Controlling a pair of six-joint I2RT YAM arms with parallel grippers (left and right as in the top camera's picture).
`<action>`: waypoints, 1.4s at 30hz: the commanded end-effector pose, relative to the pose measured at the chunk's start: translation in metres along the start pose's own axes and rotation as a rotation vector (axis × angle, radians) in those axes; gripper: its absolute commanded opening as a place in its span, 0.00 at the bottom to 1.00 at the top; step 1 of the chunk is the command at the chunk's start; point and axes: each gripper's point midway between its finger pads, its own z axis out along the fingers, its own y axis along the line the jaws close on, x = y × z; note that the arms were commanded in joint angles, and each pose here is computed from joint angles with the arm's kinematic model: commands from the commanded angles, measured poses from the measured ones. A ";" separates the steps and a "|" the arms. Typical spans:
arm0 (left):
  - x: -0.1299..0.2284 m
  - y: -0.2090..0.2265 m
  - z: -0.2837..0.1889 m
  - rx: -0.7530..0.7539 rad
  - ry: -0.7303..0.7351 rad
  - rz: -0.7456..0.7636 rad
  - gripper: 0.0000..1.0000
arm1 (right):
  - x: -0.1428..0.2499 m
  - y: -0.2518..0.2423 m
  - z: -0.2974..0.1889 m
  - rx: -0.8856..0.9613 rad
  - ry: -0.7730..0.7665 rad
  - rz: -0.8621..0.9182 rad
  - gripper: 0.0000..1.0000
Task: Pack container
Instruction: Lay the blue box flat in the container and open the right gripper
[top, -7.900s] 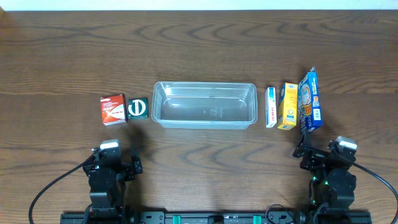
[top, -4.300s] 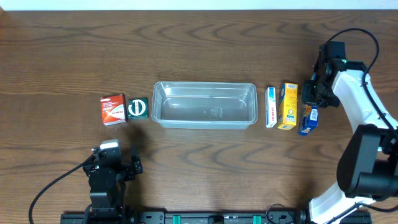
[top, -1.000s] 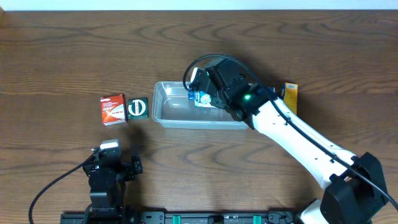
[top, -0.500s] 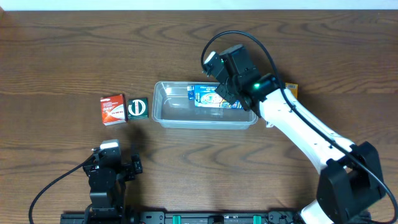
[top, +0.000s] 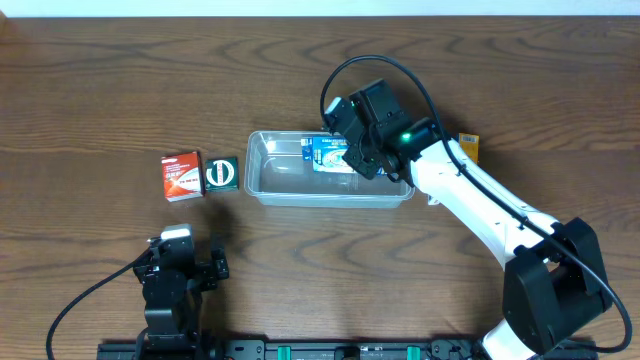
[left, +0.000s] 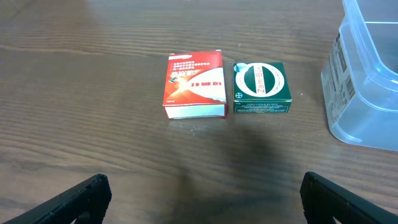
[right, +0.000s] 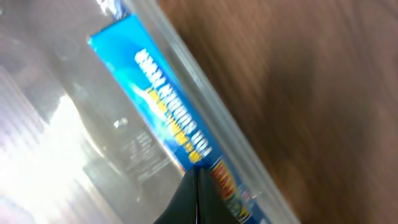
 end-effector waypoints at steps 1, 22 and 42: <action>0.004 0.001 0.002 -0.005 0.004 -0.010 0.98 | 0.000 0.012 0.002 -0.030 0.019 -0.004 0.01; 0.004 0.001 0.002 -0.005 0.004 -0.010 0.98 | -0.025 -0.030 -0.006 0.162 -0.087 0.138 0.01; 0.004 0.001 0.002 -0.005 0.004 -0.010 0.98 | 0.005 -0.001 0.016 0.002 0.034 0.139 0.01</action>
